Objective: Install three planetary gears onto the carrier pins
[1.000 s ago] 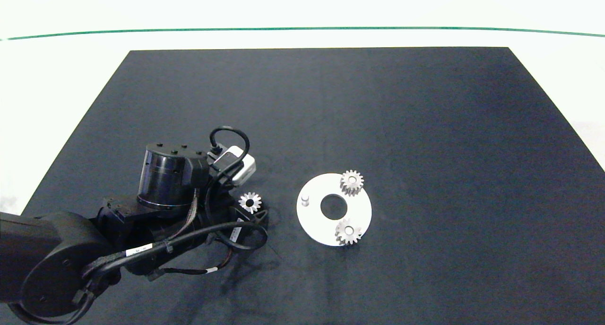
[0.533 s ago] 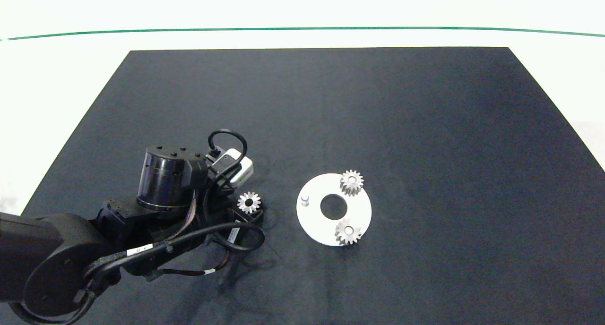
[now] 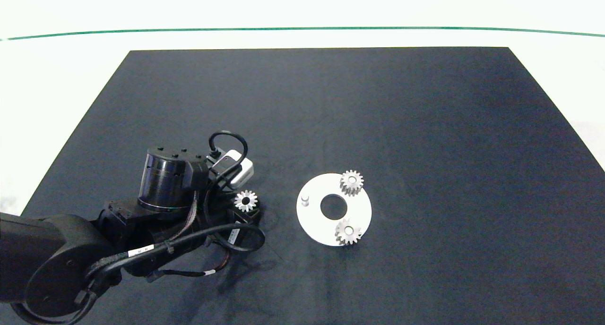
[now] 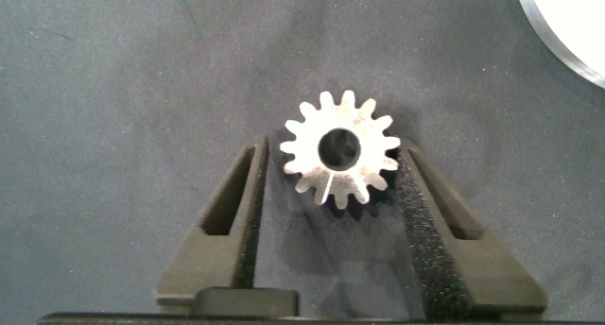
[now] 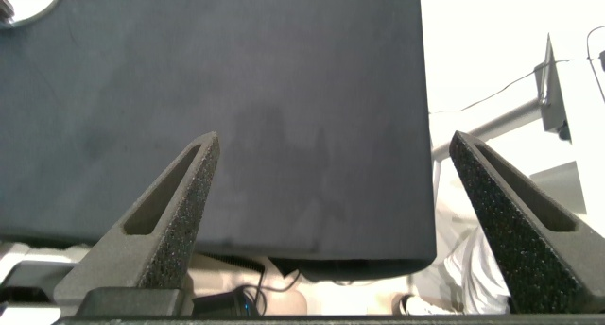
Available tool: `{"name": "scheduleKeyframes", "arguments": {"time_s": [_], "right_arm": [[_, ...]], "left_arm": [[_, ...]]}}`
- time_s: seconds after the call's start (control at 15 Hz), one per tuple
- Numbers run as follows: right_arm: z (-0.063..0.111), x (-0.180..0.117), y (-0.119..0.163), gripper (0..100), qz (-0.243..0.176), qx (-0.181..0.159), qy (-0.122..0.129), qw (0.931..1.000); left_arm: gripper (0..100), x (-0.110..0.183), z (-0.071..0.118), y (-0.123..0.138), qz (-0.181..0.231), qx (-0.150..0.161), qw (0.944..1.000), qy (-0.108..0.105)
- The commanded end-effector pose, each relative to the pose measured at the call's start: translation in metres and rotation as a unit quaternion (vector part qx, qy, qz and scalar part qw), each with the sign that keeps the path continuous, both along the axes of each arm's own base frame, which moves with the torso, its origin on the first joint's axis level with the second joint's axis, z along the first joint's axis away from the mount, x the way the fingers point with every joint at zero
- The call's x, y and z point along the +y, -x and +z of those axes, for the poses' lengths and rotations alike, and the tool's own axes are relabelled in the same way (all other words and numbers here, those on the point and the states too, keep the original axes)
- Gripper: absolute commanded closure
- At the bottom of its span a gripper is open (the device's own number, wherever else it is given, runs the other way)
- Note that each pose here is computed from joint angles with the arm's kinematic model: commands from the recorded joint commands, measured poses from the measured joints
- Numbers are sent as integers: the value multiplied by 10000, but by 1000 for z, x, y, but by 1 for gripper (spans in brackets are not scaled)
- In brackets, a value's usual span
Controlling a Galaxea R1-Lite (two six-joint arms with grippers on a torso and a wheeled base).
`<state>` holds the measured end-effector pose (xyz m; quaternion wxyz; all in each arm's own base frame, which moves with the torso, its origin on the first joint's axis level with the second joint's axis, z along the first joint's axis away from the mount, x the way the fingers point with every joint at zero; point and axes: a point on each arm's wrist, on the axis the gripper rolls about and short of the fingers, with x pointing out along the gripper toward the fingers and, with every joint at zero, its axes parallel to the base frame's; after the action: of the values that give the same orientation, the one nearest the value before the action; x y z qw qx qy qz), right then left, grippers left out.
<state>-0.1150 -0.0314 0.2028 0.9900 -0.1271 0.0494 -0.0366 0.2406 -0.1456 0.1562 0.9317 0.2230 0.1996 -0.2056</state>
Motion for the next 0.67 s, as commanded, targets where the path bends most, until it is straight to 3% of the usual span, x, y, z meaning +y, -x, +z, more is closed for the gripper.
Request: {"name": "scheduleKeyframes", "arguments": {"time_s": [0.07, 0.67], "right_arm": [[-7, 1, -7, 0, 0, 230, 56, 9997], [-16, 3, -15, 0, 19, 482, 80, 9988]], "left_arm": [[57, 1, 1, 0, 9, -33, 10000, -2], [75, 1, 3, 1, 9, -53, 10000, 10]]}}
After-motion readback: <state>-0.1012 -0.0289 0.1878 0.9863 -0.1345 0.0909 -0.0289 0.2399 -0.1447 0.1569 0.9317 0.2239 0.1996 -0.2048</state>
